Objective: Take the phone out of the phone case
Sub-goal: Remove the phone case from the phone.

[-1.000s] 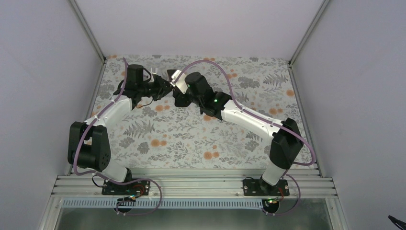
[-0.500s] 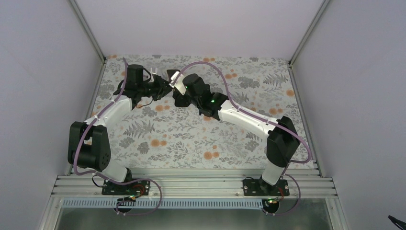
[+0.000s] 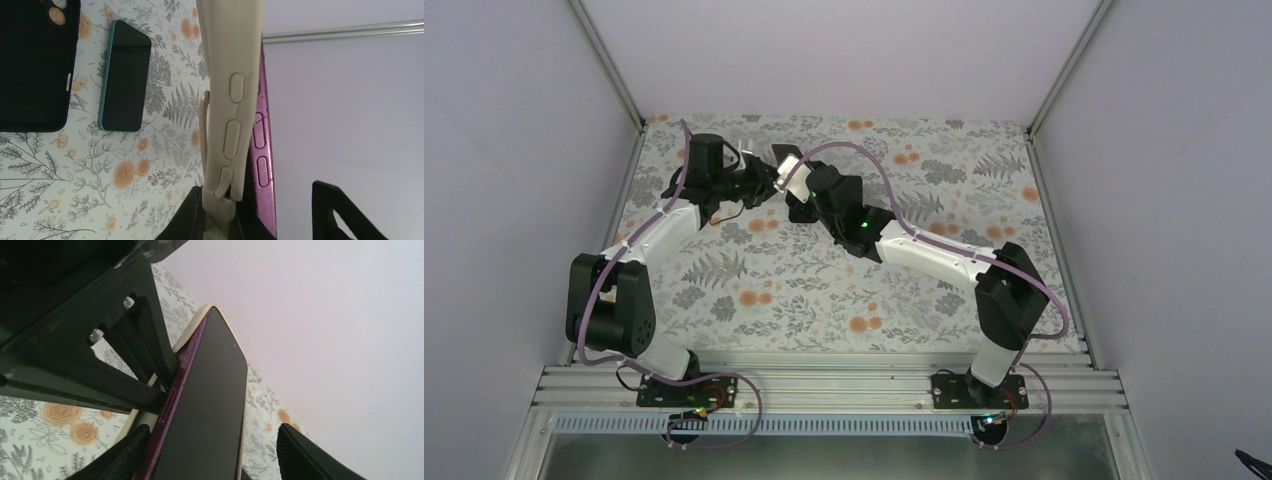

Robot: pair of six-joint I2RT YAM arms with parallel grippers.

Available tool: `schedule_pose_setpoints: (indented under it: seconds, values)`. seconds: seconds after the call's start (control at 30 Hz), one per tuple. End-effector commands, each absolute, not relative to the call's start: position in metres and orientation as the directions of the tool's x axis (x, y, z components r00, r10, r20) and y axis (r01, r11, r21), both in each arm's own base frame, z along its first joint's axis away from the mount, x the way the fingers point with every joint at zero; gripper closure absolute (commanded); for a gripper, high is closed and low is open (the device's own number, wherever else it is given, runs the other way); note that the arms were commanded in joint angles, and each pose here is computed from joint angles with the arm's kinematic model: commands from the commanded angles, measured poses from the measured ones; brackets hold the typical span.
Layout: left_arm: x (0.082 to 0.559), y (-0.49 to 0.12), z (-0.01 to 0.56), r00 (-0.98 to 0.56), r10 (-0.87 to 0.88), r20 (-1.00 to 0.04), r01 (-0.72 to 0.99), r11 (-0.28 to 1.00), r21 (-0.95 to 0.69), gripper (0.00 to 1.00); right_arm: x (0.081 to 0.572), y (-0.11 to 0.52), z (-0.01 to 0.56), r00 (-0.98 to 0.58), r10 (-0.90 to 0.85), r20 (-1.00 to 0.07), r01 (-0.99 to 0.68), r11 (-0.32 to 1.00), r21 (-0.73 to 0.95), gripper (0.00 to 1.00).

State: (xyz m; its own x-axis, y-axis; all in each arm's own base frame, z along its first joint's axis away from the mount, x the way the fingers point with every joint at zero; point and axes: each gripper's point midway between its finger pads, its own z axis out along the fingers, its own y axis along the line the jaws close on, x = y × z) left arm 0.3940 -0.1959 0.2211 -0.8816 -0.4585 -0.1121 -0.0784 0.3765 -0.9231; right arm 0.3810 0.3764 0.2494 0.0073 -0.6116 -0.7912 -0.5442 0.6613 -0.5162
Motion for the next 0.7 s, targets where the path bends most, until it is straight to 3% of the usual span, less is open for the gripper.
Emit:
schedule_pose_setpoints:
  seconds: [0.0,0.17,0.37,0.57,0.67]
  values:
    - [0.386,-0.203,0.244,-0.903,-0.408,-0.136,-0.004,0.325,-0.946,0.98,0.403,0.343,0.259,-0.005,-0.659,-0.752,-0.376,0.699,-0.609,0.45]
    - [0.387,-0.203,0.242,-0.902,-0.41,-0.133,-0.009,0.327,-0.945,0.98,0.406,0.34,0.27,0.021,-0.67,-0.742,-0.335,0.694,-0.637,0.61]
    - [0.387,-0.202,0.24,-0.901,-0.413,-0.135,-0.011,0.332,-0.943,0.98,0.407,0.336,0.278,0.029,-0.675,-0.737,-0.315,0.694,-0.647,0.72]
    - [0.387,-0.2,0.236,-0.896,-0.42,-0.141,-0.018,0.352,-0.936,0.98,0.413,0.329,0.293,0.016,-0.654,-0.757,-0.303,0.718,-0.627,0.96]
    - [0.387,-0.198,0.231,-0.894,-0.426,-0.14,-0.027,0.364,-0.931,0.98,0.418,0.324,0.303,0.007,-0.634,-0.773,-0.304,0.735,-0.606,0.96]
